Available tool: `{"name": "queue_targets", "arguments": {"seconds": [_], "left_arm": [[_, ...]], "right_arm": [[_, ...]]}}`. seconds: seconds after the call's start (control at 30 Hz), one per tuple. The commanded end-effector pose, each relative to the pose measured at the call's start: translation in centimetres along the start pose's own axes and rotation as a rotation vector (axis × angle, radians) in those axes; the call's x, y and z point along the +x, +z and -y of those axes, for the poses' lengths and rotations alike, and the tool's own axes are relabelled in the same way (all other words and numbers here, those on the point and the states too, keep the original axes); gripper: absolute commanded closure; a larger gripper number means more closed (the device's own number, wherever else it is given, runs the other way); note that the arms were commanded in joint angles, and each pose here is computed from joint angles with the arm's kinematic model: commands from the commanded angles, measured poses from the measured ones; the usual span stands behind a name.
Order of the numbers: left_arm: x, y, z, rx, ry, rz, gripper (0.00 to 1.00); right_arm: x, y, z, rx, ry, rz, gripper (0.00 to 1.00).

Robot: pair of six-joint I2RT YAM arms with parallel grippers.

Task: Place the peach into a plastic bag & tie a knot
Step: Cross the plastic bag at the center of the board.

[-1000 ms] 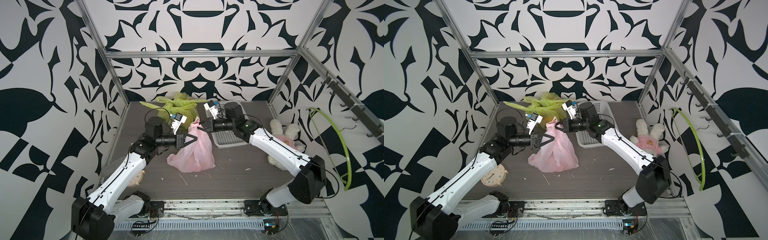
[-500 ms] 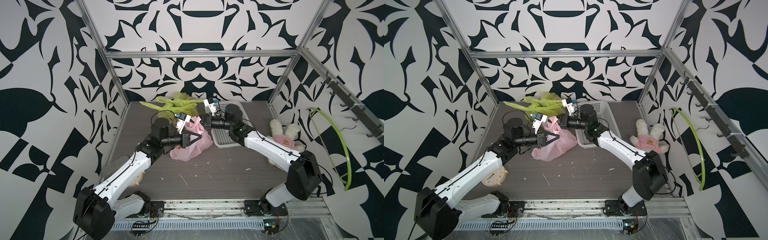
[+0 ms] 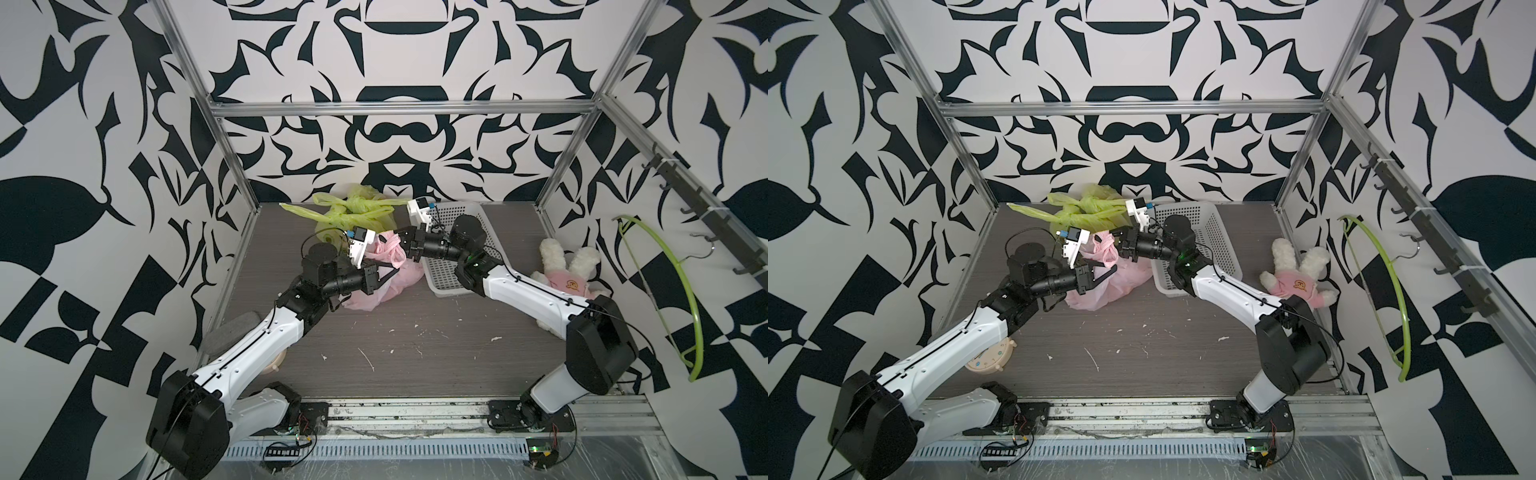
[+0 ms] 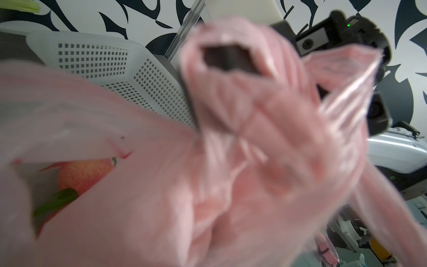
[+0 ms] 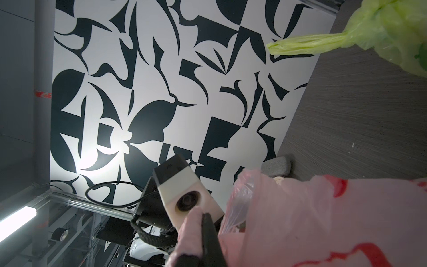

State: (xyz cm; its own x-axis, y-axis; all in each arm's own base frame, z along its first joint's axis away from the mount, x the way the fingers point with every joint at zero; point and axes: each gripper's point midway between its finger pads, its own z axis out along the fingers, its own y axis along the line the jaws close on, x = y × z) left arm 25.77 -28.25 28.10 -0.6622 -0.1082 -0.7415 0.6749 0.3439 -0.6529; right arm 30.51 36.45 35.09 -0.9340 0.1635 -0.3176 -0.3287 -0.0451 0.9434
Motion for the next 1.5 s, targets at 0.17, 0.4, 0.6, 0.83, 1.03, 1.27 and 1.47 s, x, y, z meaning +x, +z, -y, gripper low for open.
{"name": "queue_targets", "arguments": {"seconds": [0.17,0.4,0.6,0.83,1.03,1.27,1.47], "left_arm": [[4.6,1.0,-4.5,-0.118,-0.157,-0.116,1.00],[4.2,0.1,-5.5,-0.191,-0.181,-0.102,0.97],[3.3,-1.3,-3.5,-0.190,-0.156,-0.106,0.79],[3.7,-3.8,-1.4,-0.213,-0.133,-0.134,0.53],[3.0,-6.8,1.1,-0.236,-0.072,-0.106,0.41],[0.5,-10.0,4.0,-0.266,0.011,-0.038,0.35],[-1.4,-11.6,5.5,-0.275,0.051,0.009,0.32]], "right_arm": [[0.2,-1.4,-9.8,-0.249,-0.174,0.012,1.00],[0.9,-1.4,-9.7,-0.236,-0.203,-0.027,1.00],[0.9,-0.8,-7.1,-0.104,-0.262,-0.052,1.00],[0.4,0.0,-5.5,-0.061,-0.286,-0.070,1.00],[0.1,0.4,-4.6,-0.052,-0.291,-0.078,1.00],[0.0,0.7,-4.3,-0.050,-0.291,-0.090,1.00],[0.1,0.8,-4.3,-0.055,-0.292,-0.102,1.00]]}}
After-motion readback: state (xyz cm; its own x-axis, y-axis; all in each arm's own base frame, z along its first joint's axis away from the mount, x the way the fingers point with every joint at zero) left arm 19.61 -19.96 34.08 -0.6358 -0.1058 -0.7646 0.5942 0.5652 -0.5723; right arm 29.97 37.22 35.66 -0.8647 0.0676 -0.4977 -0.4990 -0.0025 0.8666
